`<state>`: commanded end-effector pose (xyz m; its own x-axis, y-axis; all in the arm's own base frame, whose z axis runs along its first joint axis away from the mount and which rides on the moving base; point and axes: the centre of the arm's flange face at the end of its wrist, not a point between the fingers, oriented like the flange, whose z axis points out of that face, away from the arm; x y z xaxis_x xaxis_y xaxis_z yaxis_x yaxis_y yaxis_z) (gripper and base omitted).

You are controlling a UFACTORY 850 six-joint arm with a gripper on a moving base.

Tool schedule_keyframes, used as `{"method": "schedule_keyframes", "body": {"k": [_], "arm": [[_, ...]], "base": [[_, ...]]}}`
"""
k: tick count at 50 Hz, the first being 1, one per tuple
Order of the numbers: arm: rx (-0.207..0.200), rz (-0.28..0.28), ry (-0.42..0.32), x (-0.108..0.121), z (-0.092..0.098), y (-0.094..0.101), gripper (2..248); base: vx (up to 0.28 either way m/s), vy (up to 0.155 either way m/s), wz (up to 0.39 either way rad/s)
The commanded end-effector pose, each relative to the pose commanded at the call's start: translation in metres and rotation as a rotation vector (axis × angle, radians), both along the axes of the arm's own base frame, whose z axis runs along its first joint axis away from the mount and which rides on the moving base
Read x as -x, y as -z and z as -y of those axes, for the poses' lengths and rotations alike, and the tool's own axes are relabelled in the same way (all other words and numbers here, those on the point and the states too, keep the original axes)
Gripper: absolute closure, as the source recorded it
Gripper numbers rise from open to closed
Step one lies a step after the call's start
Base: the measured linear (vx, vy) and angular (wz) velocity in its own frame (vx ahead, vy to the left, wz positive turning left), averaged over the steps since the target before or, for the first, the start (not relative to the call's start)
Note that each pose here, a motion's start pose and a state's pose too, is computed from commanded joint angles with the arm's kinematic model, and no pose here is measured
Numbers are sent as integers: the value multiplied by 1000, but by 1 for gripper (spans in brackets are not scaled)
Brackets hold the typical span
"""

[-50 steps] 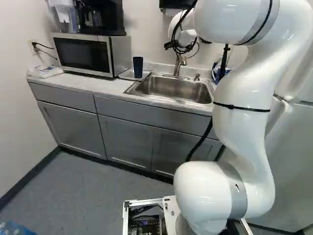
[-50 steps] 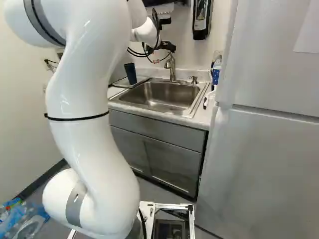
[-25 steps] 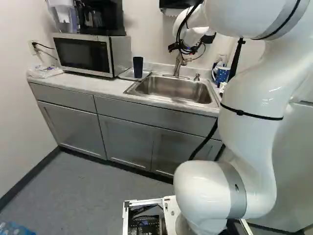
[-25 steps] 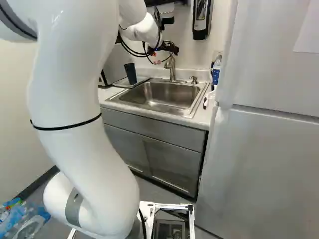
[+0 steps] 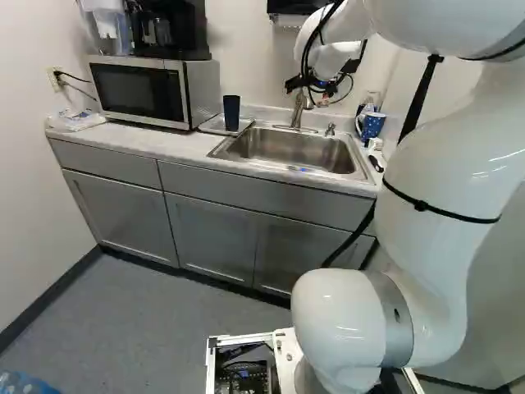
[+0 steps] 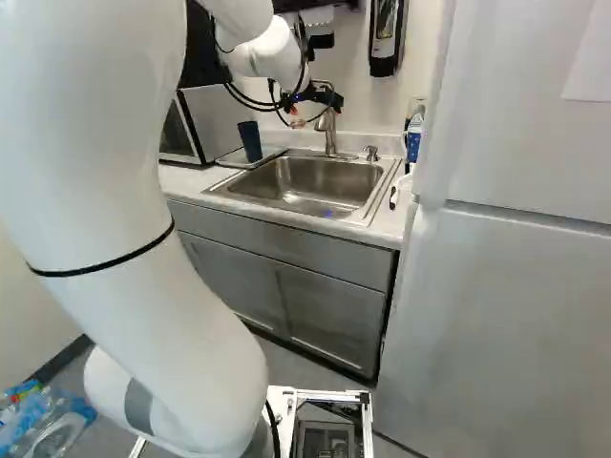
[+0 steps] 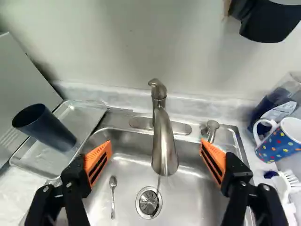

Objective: Rinse the cup and place it in the tray

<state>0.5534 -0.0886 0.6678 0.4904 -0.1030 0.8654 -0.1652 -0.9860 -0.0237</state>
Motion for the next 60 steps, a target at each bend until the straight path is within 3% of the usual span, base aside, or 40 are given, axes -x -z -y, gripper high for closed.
{"method": "schedule_keyframes", "body": {"k": [51, 60], "arm": [[-38, -184, 16, 117, -8, 16, 3], [-43, -207, 17, 129, -9, 19, 3]], "base": [[0, 0, 0], [0, 0, 0]]}}
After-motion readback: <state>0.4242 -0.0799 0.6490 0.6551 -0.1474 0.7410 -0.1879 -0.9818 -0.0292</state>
